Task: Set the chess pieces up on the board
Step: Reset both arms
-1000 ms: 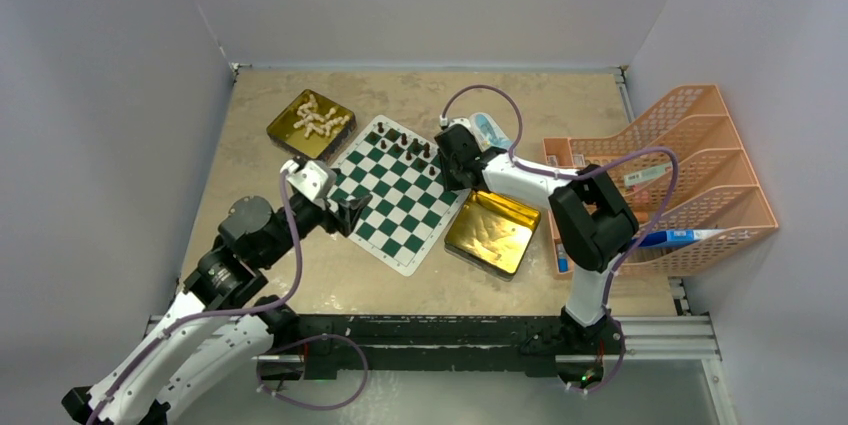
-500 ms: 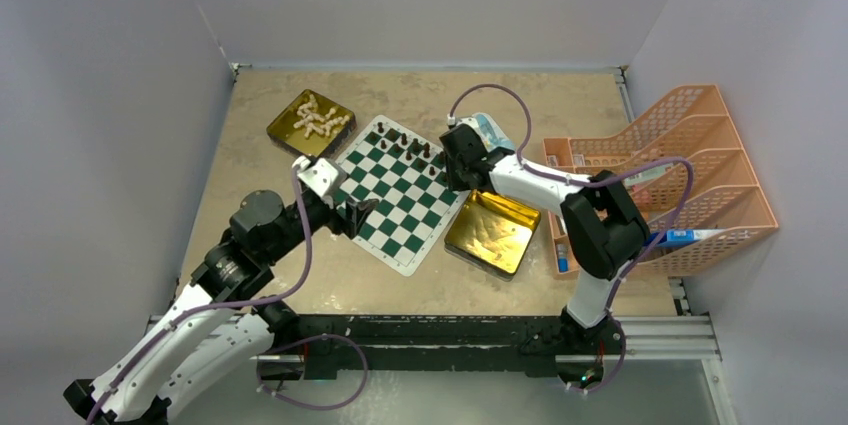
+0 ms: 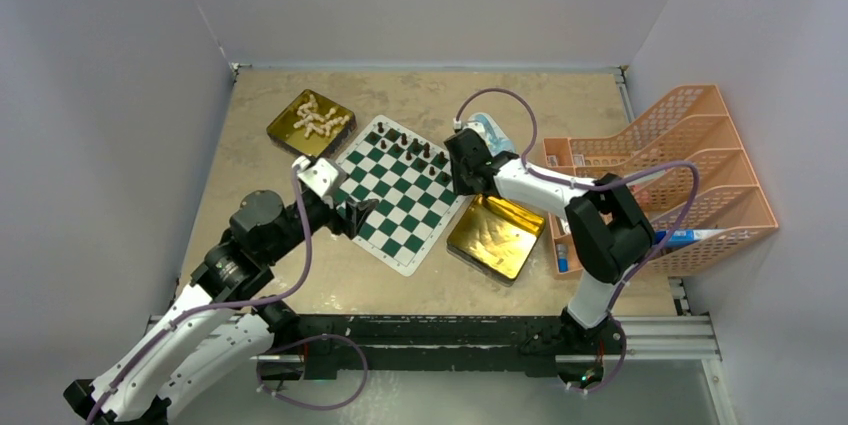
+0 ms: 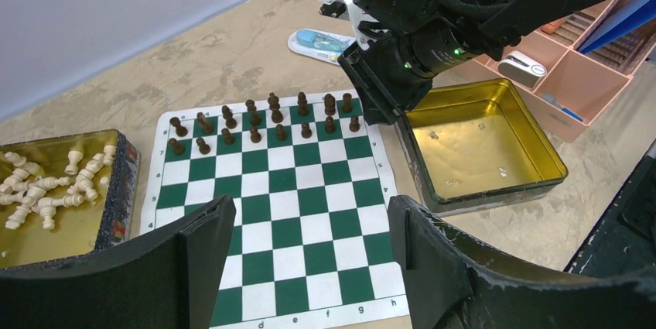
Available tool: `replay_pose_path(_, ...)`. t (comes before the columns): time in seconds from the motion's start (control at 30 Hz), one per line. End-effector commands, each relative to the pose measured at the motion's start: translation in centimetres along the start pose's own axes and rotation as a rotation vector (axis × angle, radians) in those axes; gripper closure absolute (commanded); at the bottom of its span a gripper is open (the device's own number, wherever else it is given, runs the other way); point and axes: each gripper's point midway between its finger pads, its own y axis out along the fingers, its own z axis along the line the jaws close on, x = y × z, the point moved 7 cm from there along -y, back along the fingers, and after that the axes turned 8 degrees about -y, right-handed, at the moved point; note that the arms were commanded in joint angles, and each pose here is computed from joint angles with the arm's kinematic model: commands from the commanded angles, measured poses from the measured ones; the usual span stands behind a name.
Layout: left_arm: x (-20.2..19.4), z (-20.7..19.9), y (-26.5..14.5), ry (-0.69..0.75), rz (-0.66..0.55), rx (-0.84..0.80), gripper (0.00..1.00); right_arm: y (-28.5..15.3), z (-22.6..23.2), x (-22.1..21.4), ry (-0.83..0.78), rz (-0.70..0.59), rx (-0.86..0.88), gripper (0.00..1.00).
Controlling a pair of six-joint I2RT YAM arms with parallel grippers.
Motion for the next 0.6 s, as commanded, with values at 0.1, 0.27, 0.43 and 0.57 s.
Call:
replay_pose_path(0.1, 0.7, -0.2, 0.4, -0.011, -0.019, -0.012, 0.27, -2.6, -0.5, 2.5, 0.026, -0.115, 0.024, 0.57)
replay_pose_path(0.27, 0.5, 0.2, 1.1, -0.054, -0.005, 0.035, 0.27, -4.8, -0.2, 5.2, 0.040, -0.195, 0.069, 0.54)
replay_pose_path(0.43, 0.5, -0.1, 2.4, -0.143, 0.042, 0.056, 0.22, -9.0, -0.5, 7.7, 0.074, -0.337, 0.146, 0.48)
replay_pose_path(0.57, 1.2, -0.6, 3.6, -0.245, 0.091, 0.060, 0.21, -13.6, -1.2, 9.5, 0.104, -0.488, 0.216, 0.39)
